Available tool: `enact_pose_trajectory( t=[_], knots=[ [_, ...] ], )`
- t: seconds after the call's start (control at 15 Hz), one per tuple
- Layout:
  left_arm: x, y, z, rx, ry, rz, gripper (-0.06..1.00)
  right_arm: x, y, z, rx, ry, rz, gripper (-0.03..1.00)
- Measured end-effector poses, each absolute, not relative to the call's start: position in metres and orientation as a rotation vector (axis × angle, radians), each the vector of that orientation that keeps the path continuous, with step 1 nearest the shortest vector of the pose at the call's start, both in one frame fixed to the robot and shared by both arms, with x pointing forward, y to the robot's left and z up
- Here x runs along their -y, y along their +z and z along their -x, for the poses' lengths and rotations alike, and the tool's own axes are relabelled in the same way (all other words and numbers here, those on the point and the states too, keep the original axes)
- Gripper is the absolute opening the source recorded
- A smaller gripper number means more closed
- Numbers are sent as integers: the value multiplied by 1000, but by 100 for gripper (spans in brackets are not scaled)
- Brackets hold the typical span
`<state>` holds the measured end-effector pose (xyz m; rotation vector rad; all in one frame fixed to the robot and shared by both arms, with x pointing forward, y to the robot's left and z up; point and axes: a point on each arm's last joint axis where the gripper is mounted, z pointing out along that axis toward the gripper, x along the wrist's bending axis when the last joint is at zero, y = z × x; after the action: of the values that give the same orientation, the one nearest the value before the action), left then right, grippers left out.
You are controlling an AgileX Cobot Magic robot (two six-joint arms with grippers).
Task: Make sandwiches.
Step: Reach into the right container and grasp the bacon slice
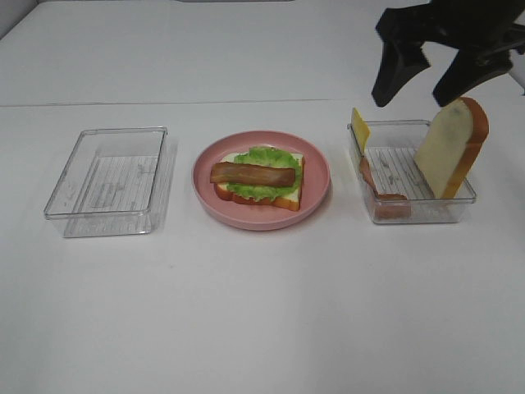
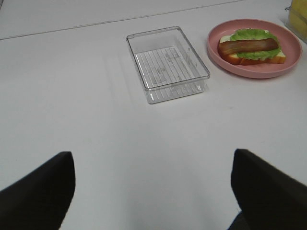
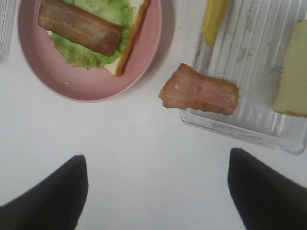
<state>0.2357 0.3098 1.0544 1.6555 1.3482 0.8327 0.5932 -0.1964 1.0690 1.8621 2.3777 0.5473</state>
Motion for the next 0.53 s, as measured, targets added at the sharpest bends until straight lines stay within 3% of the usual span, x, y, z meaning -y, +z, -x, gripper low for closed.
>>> enact_pose_trajectory(
  t=[0.2,0.53],
  knots=[
    [-310,1054,-236,-1348,833,-1655,83,184,1042,-612,-2389,490,-1941,75],
    [-310,1054,-235,-1347,834,-1654,83,179,989,-633,-2428,345,-2036,64]
  ],
)
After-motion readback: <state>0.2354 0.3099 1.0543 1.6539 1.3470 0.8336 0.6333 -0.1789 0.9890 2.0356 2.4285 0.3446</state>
